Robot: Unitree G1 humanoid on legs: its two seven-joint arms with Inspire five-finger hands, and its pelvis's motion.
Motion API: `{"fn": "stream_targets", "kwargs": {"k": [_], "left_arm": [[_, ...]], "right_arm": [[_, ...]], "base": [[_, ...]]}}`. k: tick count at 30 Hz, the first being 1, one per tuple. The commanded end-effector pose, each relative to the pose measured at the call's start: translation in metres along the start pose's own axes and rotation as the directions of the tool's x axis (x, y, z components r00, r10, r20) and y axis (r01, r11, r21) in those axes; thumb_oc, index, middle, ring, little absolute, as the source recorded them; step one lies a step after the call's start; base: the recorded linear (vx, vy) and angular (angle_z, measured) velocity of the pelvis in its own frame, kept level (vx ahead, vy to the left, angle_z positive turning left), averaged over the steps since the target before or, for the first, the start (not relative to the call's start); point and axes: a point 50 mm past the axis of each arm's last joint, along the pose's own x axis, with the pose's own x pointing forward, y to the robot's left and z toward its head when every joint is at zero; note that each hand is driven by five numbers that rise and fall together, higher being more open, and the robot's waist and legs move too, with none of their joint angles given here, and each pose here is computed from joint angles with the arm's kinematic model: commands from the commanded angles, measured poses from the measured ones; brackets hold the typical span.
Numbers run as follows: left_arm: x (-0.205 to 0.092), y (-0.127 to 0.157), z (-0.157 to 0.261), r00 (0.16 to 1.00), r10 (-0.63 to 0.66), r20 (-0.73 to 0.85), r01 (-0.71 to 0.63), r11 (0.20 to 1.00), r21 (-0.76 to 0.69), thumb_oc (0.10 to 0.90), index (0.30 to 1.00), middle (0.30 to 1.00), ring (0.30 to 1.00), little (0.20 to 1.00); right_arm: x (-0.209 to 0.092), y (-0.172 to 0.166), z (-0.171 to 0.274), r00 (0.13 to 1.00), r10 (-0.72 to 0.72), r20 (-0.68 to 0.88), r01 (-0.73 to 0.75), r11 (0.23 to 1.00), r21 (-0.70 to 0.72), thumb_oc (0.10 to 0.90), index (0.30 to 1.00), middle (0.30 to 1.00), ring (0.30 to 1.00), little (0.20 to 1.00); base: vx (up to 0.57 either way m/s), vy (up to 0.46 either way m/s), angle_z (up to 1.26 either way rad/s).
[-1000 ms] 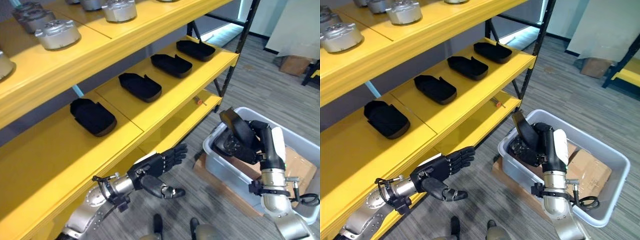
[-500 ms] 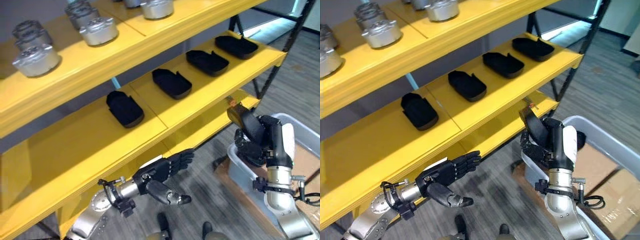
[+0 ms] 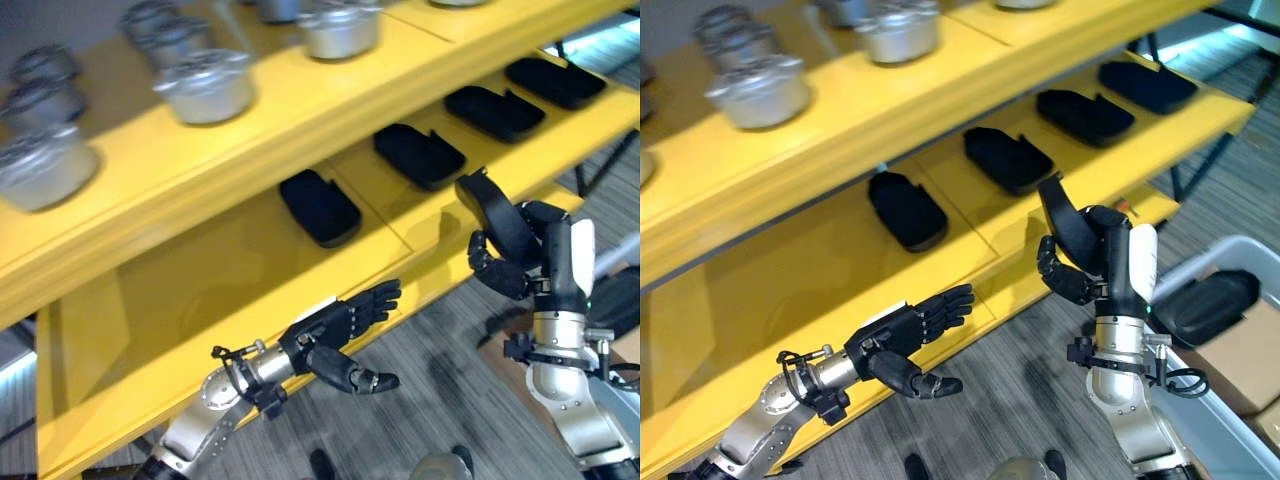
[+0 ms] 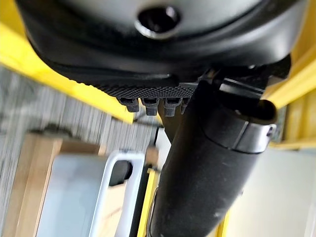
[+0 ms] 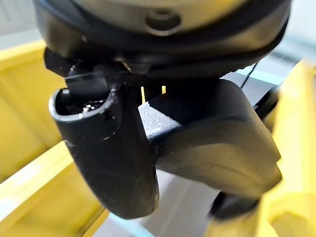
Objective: Move parts from the plastic box to the shelf.
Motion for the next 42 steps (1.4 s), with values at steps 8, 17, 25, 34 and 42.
{"fn": "stream_targets", "kwargs": {"k": [8, 17, 25, 34, 42], "left_arm": [[-0.016, 0.003, 0.028, 0.99, -0.038, 0.138, 0.03, 0.998, 0.057, 0.9, 1.0, 1.0, 1.0, 1.0], [-0.008, 0.003, 0.032, 0.987, -0.077, 0.144, 0.068, 0.995, 0.067, 0.9, 1.0, 1.0, 1.0, 1.0], [-0.003, 0.0, 0.035, 0.983, -0.102, 0.154, 0.097, 0.995, 0.04, 0.9, 1.0, 1.0, 1.0, 1.0], [0.002, -0.006, 0.04, 0.974, -0.177, 0.143, 0.172, 0.984, 0.046, 0.9, 1.0, 1.0, 1.0, 1.0], [0.005, -0.011, 0.039, 0.971, -0.165, 0.171, 0.16, 0.986, 0.04, 0.9, 1.0, 1.0, 1.0, 1.0]], "right_arm": [[0.03, -0.016, 0.057, 0.928, -0.186, 0.324, 0.183, 0.982, 0.039, 0.4, 0.3, 0.3, 0.3, 0.3], [0.022, -0.026, 0.053, 0.896, -0.245, 0.371, 0.283, 0.958, -0.049, 0.4, 0.3, 0.3, 0.3, 0.3], [0.027, -0.039, 0.059, 0.81, -0.234, 0.538, 0.397, 0.894, -0.209, 0.4, 0.3, 0.3, 0.3, 0.3], [0.028, -0.034, 0.076, 0.741, -0.075, 0.667, 0.347, 0.894, -0.285, 0.4, 0.3, 0.3, 0.3, 0.3], [0.031, -0.034, 0.087, 0.67, 0.038, 0.741, 0.291, 0.905, -0.31, 0.4, 0.3, 0.3, 0.3, 0.3]], "base": [[-0.01, 0.241, 0.35], [-0.05, 0.035, 0.11], [-0.01, -0.087, 0.25], [-0.08, -0.028, 0.02], [-0.01, 0.136, 0.33]]}}
